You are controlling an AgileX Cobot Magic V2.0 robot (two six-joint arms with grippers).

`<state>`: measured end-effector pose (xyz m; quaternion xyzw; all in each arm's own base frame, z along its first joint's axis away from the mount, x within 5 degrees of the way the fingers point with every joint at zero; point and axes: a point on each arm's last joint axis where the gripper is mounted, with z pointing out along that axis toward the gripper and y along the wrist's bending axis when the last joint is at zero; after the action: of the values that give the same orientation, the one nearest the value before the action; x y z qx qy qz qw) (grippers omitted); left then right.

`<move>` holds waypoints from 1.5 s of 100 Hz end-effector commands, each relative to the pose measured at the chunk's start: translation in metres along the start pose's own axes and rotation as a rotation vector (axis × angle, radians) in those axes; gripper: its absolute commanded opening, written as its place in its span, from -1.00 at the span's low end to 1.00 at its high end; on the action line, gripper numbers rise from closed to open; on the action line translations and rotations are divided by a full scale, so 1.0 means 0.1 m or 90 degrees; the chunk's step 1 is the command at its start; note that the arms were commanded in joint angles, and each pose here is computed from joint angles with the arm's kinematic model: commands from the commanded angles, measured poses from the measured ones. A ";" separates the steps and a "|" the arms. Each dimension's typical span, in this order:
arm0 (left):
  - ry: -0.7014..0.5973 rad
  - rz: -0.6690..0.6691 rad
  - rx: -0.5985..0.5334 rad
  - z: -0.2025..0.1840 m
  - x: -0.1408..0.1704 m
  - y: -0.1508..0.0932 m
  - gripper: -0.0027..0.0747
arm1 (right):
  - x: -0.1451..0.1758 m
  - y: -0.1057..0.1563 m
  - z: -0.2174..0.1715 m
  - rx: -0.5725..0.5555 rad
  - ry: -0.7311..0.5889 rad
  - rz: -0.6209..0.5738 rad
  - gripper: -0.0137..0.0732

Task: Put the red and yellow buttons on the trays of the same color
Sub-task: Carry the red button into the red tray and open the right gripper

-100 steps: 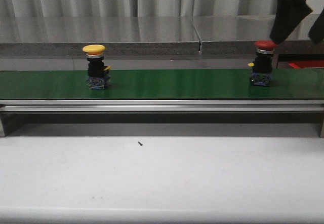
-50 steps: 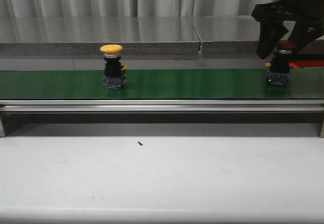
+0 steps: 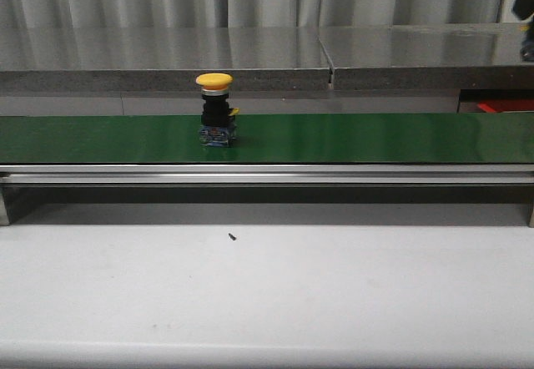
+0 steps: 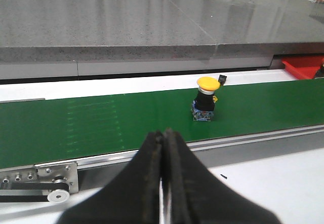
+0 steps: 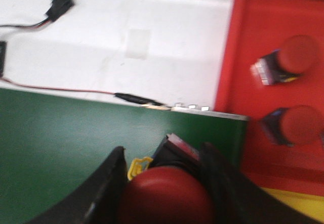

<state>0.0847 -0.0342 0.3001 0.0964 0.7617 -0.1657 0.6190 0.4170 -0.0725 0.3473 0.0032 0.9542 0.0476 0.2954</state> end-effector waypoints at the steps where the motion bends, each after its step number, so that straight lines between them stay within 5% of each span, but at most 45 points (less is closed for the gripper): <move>1: -0.053 -0.009 -0.008 -0.02 -0.14 0.00 -0.98 | -0.13 -0.30 -0.45 0.045 -0.086 0.033 -0.40; 22: -0.053 -0.009 -0.008 -0.02 -0.14 0.00 -0.98 | -0.22 -1.00 -0.39 0.074 -0.115 0.121 -0.40; 50: -0.053 -0.009 -0.008 -0.02 -0.14 0.00 -0.98 | -0.29 -1.38 0.14 0.081 -0.124 0.145 -0.40; 150: -0.052 -0.010 -0.008 -0.01 -0.14 0.00 -0.98 | -0.30 -1.56 1.06 0.074 -0.158 0.142 -0.40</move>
<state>0.0848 -0.0342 0.3002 0.0954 0.7612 -0.1664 0.6195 0.5076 -0.2203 0.2057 0.1405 0.9354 0.0444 0.3215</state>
